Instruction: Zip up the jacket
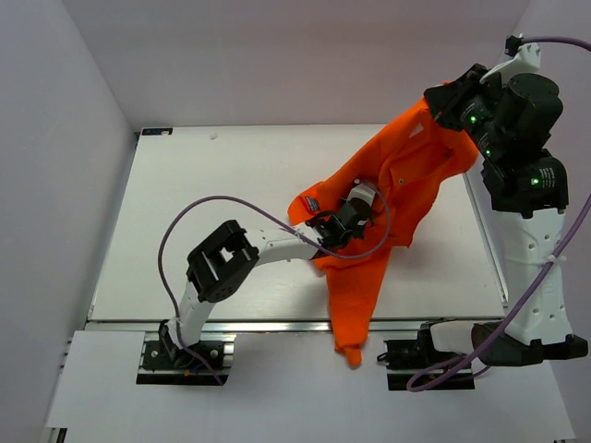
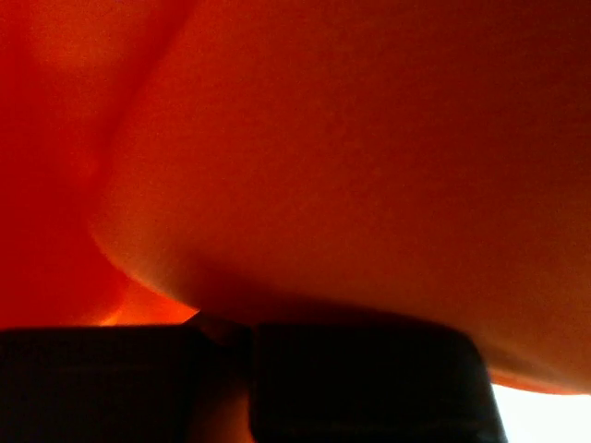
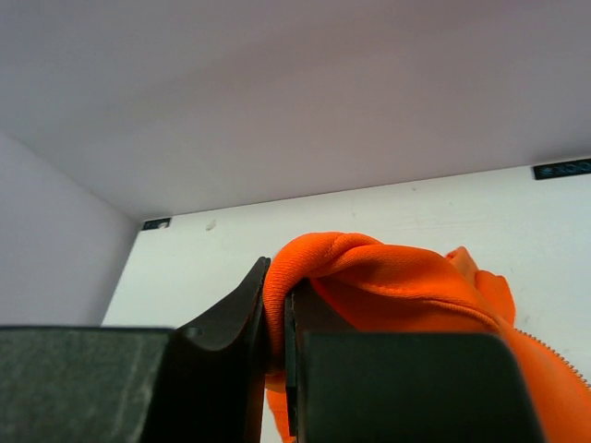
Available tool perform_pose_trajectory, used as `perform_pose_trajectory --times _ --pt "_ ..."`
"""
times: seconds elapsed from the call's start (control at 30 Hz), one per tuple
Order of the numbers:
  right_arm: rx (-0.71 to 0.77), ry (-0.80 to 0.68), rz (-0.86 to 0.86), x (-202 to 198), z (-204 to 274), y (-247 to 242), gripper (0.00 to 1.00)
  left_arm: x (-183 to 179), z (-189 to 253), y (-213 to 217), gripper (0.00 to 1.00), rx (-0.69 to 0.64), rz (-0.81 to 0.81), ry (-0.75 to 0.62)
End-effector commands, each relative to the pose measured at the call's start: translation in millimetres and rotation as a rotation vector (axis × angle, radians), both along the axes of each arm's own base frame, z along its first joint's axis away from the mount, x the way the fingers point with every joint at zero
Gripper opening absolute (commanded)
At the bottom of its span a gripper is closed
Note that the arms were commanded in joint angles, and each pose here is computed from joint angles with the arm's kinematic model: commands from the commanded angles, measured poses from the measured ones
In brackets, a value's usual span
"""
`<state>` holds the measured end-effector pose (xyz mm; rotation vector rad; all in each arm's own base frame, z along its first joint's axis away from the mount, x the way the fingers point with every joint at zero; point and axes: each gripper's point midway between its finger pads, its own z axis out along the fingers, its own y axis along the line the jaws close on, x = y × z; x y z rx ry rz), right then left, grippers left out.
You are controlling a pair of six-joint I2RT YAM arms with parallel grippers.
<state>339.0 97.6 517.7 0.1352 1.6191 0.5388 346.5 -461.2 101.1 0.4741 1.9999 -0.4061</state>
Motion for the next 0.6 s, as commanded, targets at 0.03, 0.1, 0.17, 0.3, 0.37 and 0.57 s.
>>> perform_pose_trajectory --times 0.03,0.1,0.17,0.3,0.37,0.57 --pt "-0.038 -0.081 -0.151 12.1 18.9 -25.5 0.00 21.9 72.2 42.3 0.00 0.001 0.221 -0.145" --pt "-0.064 -0.061 -0.274 20.8 10.4 -46.8 0.00 24.5 128.8 87.0 0.00 -0.072 0.341 -0.285" --pt "-0.104 -0.036 -0.352 29.7 1.0 -60.8 0.00 25.6 171.8 118.1 0.00 -0.139 0.396 -0.350" --pt "-0.146 -0.042 -0.304 37.1 3.1 -53.7 0.00 46.0 268.2 213.2 0.00 -0.274 0.509 -0.429" --pt "-0.175 -0.089 -0.251 38.5 15.1 -45.4 0.00 53.8 307.9 243.3 0.00 -0.302 0.543 -0.480" --pt "-0.242 -0.337 -0.180 11.3 65.0 -37.3 0.00 34.8 426.5 324.4 0.00 -0.310 0.682 -0.713"
